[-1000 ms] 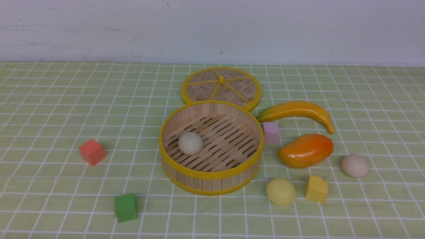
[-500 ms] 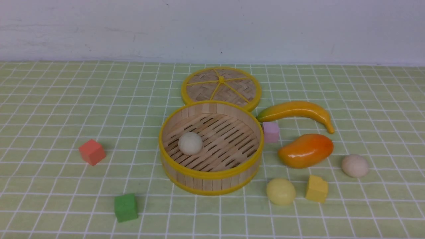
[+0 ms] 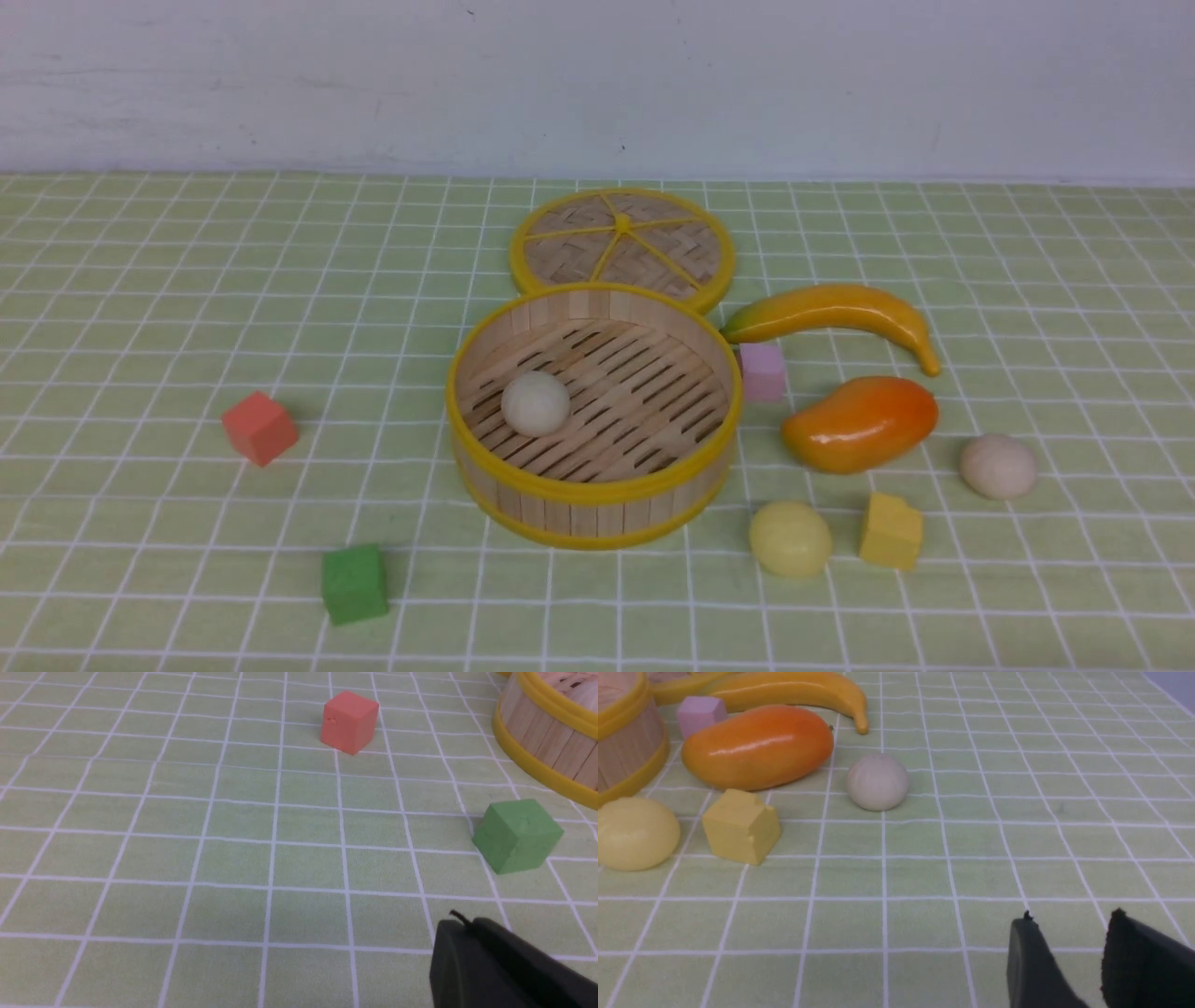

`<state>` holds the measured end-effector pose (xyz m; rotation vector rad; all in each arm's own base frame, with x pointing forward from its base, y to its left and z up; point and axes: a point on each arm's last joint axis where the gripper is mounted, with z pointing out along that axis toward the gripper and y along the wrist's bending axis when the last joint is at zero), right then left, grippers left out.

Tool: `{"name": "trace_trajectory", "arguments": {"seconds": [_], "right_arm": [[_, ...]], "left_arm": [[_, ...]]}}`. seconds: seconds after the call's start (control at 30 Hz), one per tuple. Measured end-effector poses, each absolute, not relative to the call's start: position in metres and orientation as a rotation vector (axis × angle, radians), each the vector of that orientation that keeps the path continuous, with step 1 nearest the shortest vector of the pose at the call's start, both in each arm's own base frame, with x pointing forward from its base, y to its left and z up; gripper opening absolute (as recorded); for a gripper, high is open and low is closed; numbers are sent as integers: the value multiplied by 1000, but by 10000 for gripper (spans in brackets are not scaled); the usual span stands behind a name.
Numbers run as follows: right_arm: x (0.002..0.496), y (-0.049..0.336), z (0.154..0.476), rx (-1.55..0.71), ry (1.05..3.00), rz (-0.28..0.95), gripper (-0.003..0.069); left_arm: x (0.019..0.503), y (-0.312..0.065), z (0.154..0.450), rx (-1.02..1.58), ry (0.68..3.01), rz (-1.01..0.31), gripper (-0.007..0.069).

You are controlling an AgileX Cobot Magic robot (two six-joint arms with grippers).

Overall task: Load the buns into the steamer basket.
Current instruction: Use the right arm to grab a steamed stuffed bun

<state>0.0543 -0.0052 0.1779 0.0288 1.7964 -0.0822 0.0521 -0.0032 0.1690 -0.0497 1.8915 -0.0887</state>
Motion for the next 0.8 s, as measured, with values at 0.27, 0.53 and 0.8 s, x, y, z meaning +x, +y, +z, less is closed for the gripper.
{"name": "trace_trajectory", "arguments": {"seconds": [0.27,0.53,0.8], "right_arm": [[56,-1,211,-9,1424,-60,239],[49,2,236,11,1143,29,239],[42,0,259,176,1061,269,239]], "left_arm": [[52,-3,169,-50,1891,-89,10],[52,-3,169,-50,1891,-89,17],[52,-3,169,-50,1891,-90,27]]}}
